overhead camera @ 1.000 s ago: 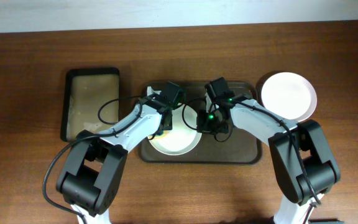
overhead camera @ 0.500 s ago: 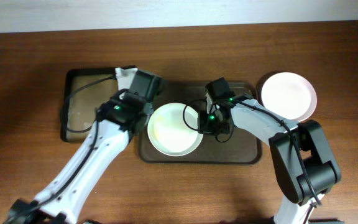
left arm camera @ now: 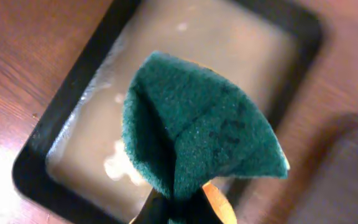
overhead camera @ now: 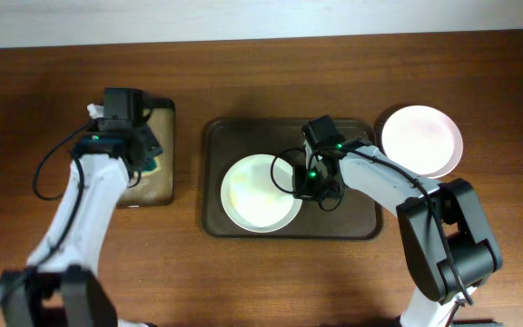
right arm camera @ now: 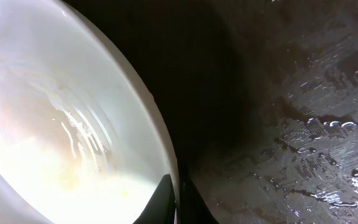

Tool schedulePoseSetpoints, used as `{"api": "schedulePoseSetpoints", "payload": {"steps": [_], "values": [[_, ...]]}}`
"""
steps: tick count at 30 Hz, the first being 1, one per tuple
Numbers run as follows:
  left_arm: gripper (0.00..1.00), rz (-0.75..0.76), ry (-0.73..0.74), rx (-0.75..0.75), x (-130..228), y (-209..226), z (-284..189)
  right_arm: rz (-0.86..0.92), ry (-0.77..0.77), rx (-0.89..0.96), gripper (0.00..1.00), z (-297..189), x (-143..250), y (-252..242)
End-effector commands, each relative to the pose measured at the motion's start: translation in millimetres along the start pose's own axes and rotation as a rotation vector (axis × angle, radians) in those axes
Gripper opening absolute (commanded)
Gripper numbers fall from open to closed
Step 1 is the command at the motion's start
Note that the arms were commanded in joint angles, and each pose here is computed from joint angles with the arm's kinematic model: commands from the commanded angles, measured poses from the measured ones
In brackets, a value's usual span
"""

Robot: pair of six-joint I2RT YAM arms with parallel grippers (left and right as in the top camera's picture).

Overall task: Clean dirty plates on tray and stack at the side
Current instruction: 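Drop the sponge into the water tray with the left gripper, then lift the white bowl with the right gripper onto the plate stack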

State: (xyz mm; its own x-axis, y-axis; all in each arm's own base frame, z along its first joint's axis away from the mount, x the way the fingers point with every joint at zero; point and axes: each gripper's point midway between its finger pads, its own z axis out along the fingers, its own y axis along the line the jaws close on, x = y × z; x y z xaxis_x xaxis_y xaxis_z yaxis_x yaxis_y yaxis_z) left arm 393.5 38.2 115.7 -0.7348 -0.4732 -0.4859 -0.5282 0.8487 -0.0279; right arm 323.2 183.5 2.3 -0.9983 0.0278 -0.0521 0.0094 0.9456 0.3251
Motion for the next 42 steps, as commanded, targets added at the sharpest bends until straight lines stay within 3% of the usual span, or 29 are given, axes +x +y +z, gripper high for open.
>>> {"api": "schedulePoseSetpoints", "payload": {"steps": [1, 4, 7, 9, 11, 14, 15, 22, 30, 36, 42], "values": [[0.0, -0.032, 0.082, -0.02, 7, 13, 43, -0.023, 0.02, 0.11, 0.04, 13, 15, -19], [0.0, -0.053, 0.073, 0.034, -3, 11, 62, -0.034, 0.014, 0.114, 0.04, 13, 14, -17], [0.2, 0.013, 0.035, 0.172, -17, -10, 63, -0.039, 0.007, 0.114, 0.04, 14, 13, -15], [0.28, 0.06, 0.008, 0.258, -24, -26, 60, -0.04, 0.003, 0.112, 0.04, 14, 12, -15], [0.48, 0.063, -0.005, 0.284, -28, -31, 58, -0.04, 0.003, 0.115, 0.04, 14, 12, -15], [0.95, 0.063, -0.009, 0.285, -29, -31, 58, -0.04, 0.004, 0.116, 0.04, 13, 12, -16], [1.0, 0.063, -0.009, 0.285, -28, -31, 58, -0.04, 0.002, 0.115, 0.04, 13, 12, -15], [0.99, 0.058, -0.041, 0.296, -38, -31, 46, -0.048, -0.043, 0.2, 0.04, -19, 0, -19], [0.99, 0.056, -0.096, 0.332, -46, -25, -17, -0.132, -0.266, 0.357, 0.04, -113, -27, -21], [1.0, 0.057, -0.08, 0.326, -42, -23, -18, -0.205, -0.448, 0.447, 0.04, -193, -47, -14], [0.99, 0.057, -0.08, 0.326, -42, -23, -18, -0.339, -0.553, 0.546, 0.04, -233, -58, 11]]}}
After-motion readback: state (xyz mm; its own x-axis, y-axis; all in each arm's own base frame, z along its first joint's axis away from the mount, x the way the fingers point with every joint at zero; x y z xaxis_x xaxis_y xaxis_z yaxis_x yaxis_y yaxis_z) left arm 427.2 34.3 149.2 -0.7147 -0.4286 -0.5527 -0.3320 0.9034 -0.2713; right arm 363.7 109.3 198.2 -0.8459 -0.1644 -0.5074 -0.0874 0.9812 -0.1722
